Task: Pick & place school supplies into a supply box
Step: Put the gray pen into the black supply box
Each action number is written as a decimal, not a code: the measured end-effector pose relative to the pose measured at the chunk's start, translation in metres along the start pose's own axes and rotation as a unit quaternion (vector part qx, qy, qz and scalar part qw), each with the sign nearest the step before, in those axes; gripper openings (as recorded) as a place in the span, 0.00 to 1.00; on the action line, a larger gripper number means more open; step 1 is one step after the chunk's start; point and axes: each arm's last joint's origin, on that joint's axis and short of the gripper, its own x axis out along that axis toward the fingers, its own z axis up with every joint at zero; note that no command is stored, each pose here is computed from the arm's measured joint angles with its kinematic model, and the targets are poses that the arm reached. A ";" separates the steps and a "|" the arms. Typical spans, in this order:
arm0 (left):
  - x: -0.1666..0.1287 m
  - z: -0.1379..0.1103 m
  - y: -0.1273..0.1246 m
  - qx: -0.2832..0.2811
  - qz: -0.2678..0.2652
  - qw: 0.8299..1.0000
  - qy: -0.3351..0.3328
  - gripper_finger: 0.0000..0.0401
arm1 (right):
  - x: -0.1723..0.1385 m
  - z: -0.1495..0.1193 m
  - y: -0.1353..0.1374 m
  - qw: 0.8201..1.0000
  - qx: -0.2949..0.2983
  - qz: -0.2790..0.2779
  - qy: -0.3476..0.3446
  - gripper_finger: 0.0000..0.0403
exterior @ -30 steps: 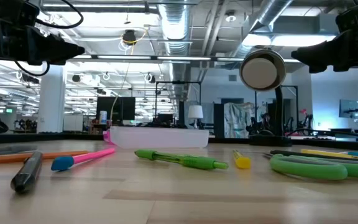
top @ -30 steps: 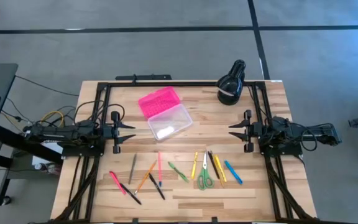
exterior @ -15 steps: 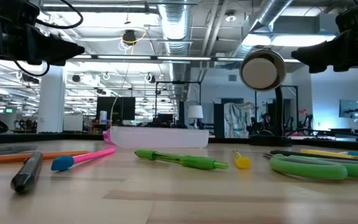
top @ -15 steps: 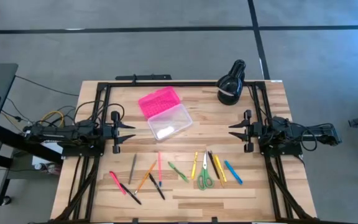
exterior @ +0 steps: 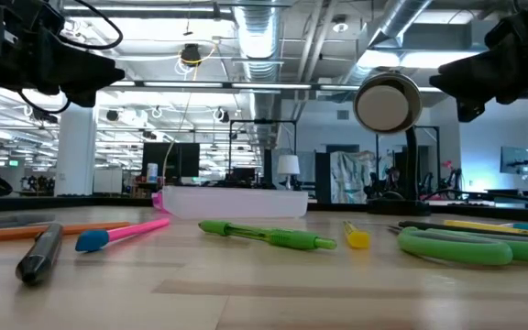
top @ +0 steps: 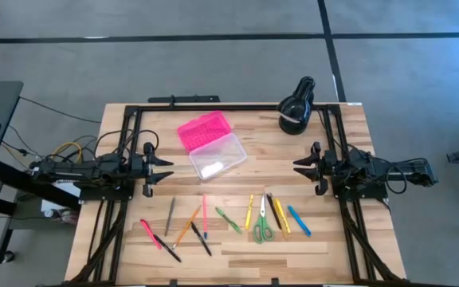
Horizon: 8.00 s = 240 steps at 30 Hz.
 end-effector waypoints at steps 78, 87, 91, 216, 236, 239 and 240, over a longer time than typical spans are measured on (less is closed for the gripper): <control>0.085 0.129 -0.017 0.102 -0.102 0.983 0.117 0.35 | 0.062 0.136 0.038 0.989 -0.136 0.053 0.018 0.27; 0.097 0.108 -0.040 0.094 -0.177 0.962 0.183 0.35 | 0.113 0.125 0.062 0.969 -0.204 0.099 0.099 0.27; 0.098 0.099 -0.052 0.084 -0.201 0.952 0.217 0.35 | 0.130 0.114 0.070 0.961 -0.210 0.111 0.139 0.27; 0.098 -0.042 -0.114 -0.036 -0.003 0.716 0.697 0.08 | 0.176 0.047 0.086 0.940 -0.235 0.017 0.248 0.27; 0.106 -0.037 -0.113 -0.043 0.033 0.734 0.677 0.04 | 0.176 0.047 0.086 0.941 -0.226 0.014 0.250 0.27; 0.117 -0.028 -0.116 -0.038 0.045 0.762 0.645 0.04 | 0.175 0.047 0.086 0.941 -0.226 0.014 0.251 0.27; 0.120 -0.024 -0.117 -0.038 0.045 0.766 0.640 0.04 | 0.175 0.047 0.086 0.941 -0.225 0.014 0.251 0.27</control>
